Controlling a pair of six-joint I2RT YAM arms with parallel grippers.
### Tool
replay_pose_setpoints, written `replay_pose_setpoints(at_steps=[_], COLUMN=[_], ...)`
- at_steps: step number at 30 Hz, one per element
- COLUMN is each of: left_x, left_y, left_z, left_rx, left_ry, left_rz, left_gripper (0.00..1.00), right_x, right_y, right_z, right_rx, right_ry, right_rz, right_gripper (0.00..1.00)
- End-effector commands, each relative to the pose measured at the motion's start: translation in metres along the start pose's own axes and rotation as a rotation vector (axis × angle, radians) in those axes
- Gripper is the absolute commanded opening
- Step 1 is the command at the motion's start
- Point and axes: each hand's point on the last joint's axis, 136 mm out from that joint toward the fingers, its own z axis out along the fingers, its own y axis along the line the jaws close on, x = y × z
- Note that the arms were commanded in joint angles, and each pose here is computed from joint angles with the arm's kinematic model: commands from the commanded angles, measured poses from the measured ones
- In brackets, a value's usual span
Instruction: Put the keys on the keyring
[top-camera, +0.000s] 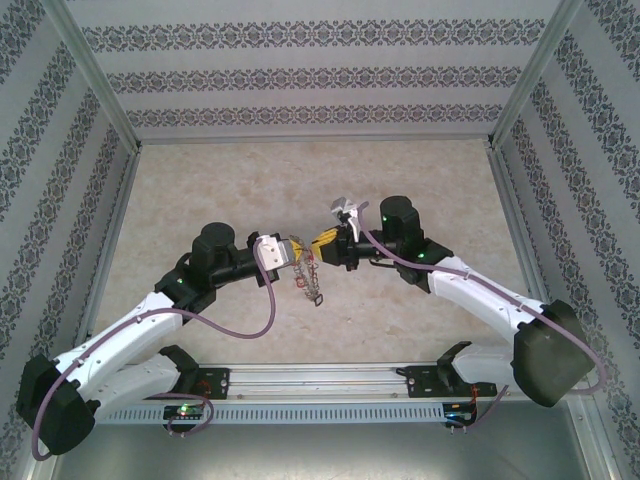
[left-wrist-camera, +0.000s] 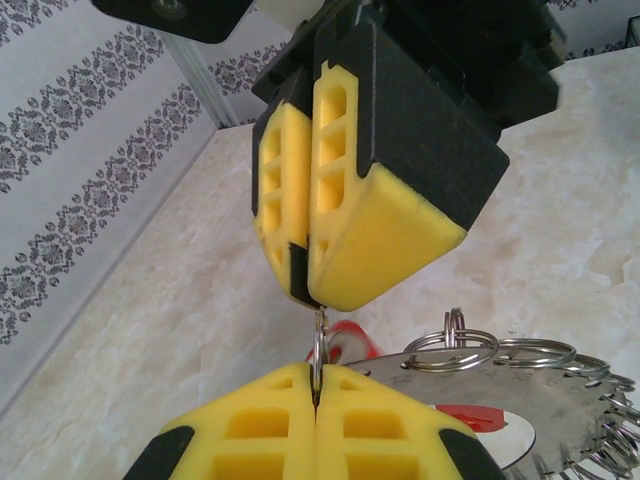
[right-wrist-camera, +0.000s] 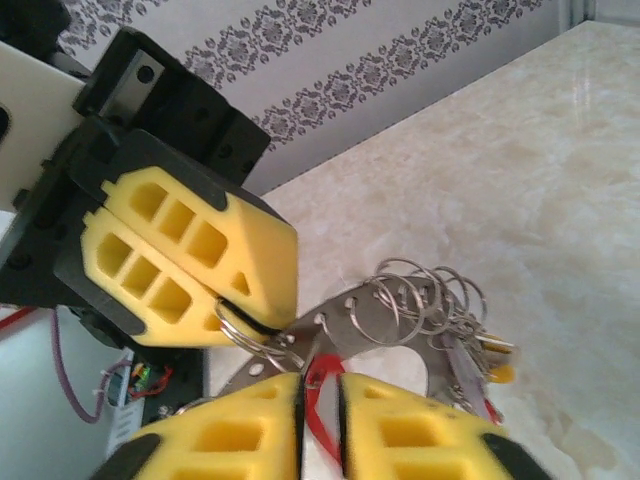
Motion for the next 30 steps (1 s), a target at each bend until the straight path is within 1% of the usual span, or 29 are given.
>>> replay_pose_setpoints(at_steps=[1,3,6,9,11,13,16,19,26,30], left_x=[-0.024,-0.023,-0.023,-0.025,-0.027,-0.030,-0.034,-0.038,-0.042,-0.047], left_y=[0.005,0.003,0.001,-0.002,-0.006,-0.009,-0.016,-0.022,-0.022,-0.026], left_z=[-0.005,-0.004,-0.004,-0.004,-0.004,-0.004,-0.003,-0.003,-0.003,-0.003], left_rx=[-0.015,-0.008,0.005,0.027,0.051,0.075,0.126,0.171,0.186,0.216], left_ry=[-0.095,-0.092,-0.093,-0.101,-0.110,-0.122,-0.136,-0.157,-0.170,-0.191], left_rz=[0.074,0.075,0.077,0.083,0.091,0.098,0.101,0.100,0.084,0.084], left_gripper=[0.00,0.00,0.00,0.00,0.00,0.00,0.00,0.00,0.00,0.00], right_x=[-0.014,-0.014,-0.014,-0.009,-0.006,-0.004,0.004,0.005,0.021,0.023], right_y=[-0.001,-0.001,0.007,0.021,0.022,0.022,0.027,0.029,0.043,0.042], right_z=[-0.005,-0.007,-0.009,-0.011,-0.014,-0.017,-0.019,-0.018,-0.018,-0.017], right_rx=[0.027,0.043,0.025,0.008,0.044,0.080,0.078,0.078,0.001,0.005], right_ry=[-0.018,-0.007,0.009,0.023,0.028,0.031,0.055,0.070,0.122,0.139], right_rz=[-0.117,-0.172,-0.264,-0.431,-0.551,-0.635,-0.745,-0.766,-0.819,-0.823], right_gripper=[0.28,0.27,0.27,0.27,0.27,0.25,0.25,0.26,0.28,0.28])
